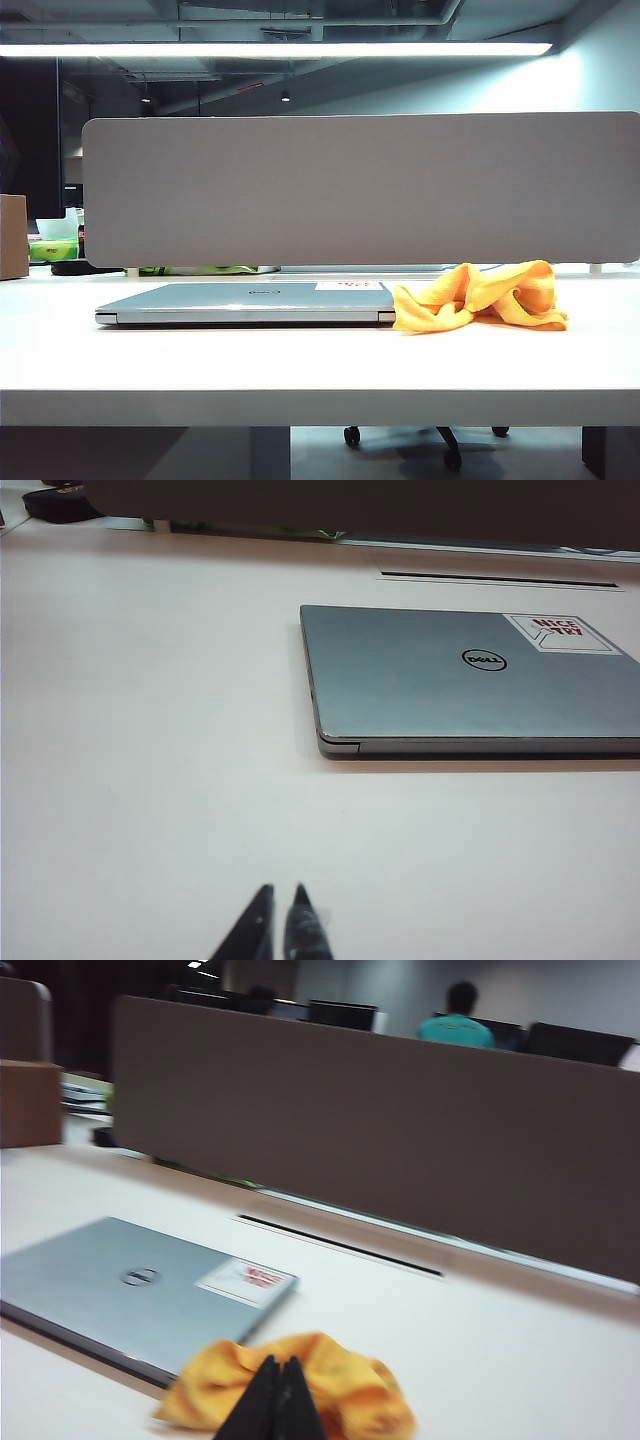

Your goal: Pick up the rag and use it to wipe the water off the lid of the laptop on the table.

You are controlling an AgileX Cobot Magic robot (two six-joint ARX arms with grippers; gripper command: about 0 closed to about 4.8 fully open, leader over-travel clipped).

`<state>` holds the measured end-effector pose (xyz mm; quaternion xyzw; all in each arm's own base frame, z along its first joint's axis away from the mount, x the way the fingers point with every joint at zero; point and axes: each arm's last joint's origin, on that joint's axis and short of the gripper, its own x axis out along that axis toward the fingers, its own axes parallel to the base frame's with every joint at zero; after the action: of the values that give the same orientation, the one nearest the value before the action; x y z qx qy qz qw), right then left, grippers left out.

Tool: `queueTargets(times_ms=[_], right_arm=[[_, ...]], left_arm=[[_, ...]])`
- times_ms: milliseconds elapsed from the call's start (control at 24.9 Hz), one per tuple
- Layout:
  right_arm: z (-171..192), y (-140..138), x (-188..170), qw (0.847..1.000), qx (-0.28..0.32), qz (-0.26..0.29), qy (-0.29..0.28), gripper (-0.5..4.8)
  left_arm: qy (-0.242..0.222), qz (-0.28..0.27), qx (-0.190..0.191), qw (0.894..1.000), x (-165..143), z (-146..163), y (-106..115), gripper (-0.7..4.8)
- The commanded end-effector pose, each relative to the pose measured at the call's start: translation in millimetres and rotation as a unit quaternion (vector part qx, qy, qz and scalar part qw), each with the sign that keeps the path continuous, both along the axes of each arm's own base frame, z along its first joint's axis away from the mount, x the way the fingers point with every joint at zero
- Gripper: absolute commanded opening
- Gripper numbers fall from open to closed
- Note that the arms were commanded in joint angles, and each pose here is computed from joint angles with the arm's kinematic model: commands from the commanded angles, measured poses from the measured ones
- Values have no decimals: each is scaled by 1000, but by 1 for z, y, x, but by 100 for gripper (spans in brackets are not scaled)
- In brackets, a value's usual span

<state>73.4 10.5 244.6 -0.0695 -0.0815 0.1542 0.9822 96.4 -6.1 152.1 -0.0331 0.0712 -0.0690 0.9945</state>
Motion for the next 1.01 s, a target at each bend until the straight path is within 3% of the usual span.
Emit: queueTargets(times_ms=[40, 161, 322, 483, 644, 845, 1006], right_arm=[[-17, -4, 5, 999, 3, -41, -8, 0], [-35, -4, 13, 999, 13, -44, -10, 0], [-72, -9, 24, 991, 70, -110, 38, 0], [-76, -11, 24, 983, 74, -157, 56, 0], [-77, -10, 24, 985, 72, -144, 62, 0], [-78, -6, 24, 990, 91, -71, 77, 0], [-78, -6, 24, 990, 91, -70, 76, 0]], left_arm=[[-3, 0, 0, 1000, 0, 1, 0, 19], [-3, 0, 0, 1000, 0, 1, 0, 19], [-3, 0, 1, 1000, 0, 1, 0, 19], [-3, -1, 0, 1000, 0, 1, 0, 19], [-3, -2, 0, 1000, 0, 1, 0, 19], [-3, -2, 0, 1000, 0, 1, 0, 19], [-3, -2, 0, 1000, 0, 1, 0, 19]])
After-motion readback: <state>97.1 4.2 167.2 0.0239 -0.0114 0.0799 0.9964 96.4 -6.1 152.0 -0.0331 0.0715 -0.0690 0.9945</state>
